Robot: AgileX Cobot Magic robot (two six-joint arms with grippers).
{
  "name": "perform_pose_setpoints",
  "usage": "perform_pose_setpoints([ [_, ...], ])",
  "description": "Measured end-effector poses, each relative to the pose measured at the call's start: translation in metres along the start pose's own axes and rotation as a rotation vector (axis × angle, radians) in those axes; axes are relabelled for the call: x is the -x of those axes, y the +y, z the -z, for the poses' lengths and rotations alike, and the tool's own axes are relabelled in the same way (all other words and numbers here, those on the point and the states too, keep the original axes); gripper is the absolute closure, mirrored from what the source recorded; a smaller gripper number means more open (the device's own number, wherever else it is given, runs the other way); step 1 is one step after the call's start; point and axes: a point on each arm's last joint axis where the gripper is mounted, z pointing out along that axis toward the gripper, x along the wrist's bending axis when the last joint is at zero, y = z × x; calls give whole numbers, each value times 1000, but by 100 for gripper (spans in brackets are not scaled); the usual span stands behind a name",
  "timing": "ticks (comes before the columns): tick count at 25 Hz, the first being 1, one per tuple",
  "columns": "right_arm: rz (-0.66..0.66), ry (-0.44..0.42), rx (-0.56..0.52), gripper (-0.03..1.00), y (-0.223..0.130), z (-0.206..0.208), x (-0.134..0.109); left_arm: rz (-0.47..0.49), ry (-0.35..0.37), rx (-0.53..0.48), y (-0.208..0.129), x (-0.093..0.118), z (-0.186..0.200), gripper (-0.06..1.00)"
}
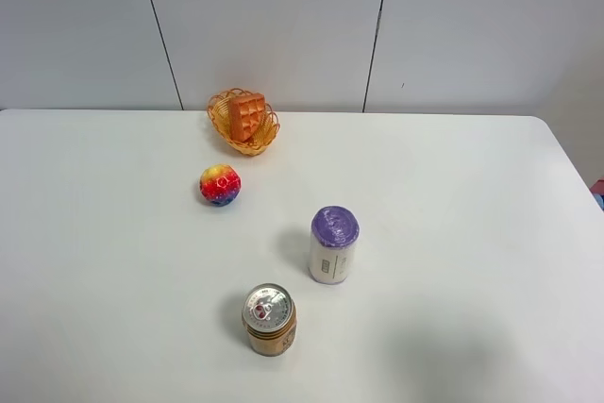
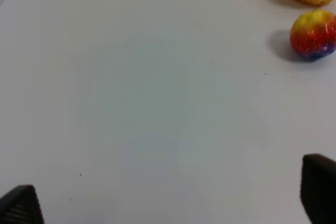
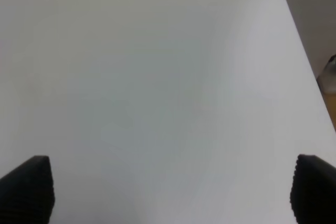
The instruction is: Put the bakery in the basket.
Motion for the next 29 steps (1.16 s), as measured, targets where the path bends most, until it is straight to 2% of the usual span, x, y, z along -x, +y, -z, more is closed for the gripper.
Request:
perform_pose_setpoints([
  [29,0,0,14,8,-1,2,0,0,0,0,0,0,0,-5],
])
